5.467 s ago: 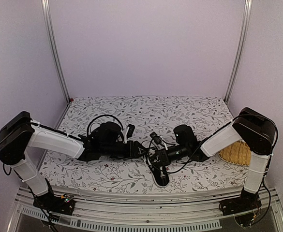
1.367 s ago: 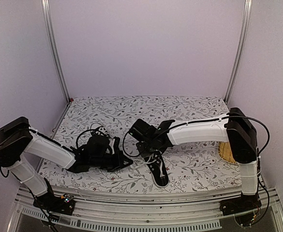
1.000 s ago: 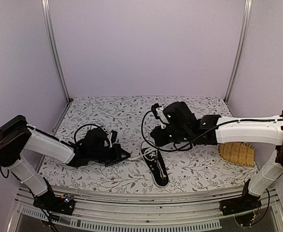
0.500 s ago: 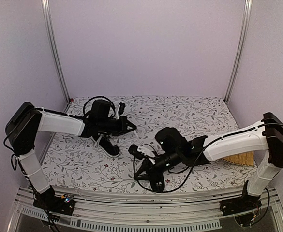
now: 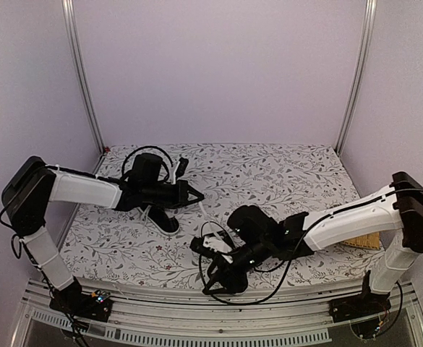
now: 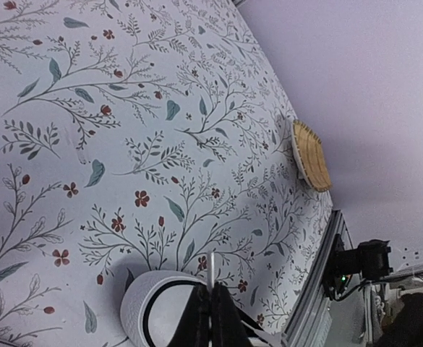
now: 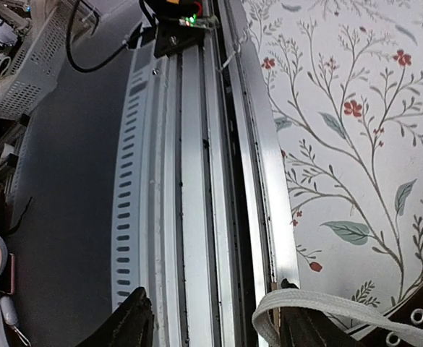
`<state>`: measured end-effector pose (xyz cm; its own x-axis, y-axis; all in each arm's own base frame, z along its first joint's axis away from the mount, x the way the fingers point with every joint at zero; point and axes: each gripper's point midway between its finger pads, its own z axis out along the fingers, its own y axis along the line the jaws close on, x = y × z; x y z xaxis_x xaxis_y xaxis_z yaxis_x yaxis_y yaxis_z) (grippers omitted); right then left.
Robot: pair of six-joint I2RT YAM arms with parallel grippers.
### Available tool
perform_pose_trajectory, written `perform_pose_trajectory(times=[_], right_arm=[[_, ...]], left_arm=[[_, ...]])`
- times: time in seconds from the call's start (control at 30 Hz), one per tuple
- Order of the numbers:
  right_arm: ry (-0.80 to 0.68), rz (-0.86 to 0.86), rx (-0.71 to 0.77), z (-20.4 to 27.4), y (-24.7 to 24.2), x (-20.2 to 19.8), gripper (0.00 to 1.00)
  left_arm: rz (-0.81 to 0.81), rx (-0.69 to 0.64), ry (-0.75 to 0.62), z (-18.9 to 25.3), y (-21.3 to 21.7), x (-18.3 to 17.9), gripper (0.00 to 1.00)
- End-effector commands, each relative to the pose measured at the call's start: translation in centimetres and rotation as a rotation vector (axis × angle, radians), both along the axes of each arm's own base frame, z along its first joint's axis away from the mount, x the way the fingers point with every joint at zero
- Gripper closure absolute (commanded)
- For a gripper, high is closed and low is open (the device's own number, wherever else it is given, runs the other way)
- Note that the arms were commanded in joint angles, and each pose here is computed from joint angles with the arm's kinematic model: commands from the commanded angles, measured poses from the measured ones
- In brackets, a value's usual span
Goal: Tie the shoes
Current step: Tie the crossed shoelace on the shoe.
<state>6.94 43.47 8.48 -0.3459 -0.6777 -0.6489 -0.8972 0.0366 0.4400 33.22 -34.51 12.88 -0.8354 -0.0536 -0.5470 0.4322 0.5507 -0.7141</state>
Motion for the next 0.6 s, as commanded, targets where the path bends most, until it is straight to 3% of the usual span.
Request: perform_pose_trajectory(times=[0.0,0.2,0.3,0.33,0.47,0.5,0.57], right_arm=[[-0.063,-0.110,0.183,8.0,-0.5,3.1,0.36],[-0.082,-0.409,0.220,10.8,-3.0,11.3,0.33],[-0.078,-0.401,0.238,10.9,-2.9,12.2,0.36],[-0.071,-0.369,0.246,11.0,-2.6,11.8,0.40],[0.015,-0.210,0.291,11.0,-1.2,8.9,0.88],[0.021,-0.194,0.293,10.9,-0.9,8.2,0.95],[0.013,-0.163,0.304,11.2,-0.1,6.6,0.97]], left_arm=[[-0.072,-0.050,-0.128,3.2,-1.1,-2.0,1.00],[-0.101,-0.079,-0.208,5.5,-2.3,-3.8,1.00],[-0.099,-0.089,-0.228,6.4,-2.7,-4.1,1.00],[-0.101,-0.092,-0.230,6.6,-2.8,-4.2,1.00],[-0.091,-0.081,-0.231,6.7,-2.8,-3.9,1.00],[-0.089,-0.076,-0.228,6.5,-2.8,-3.8,1.00],[-0.086,-0.066,-0.219,6.1,-2.8,-3.7,1.00]])
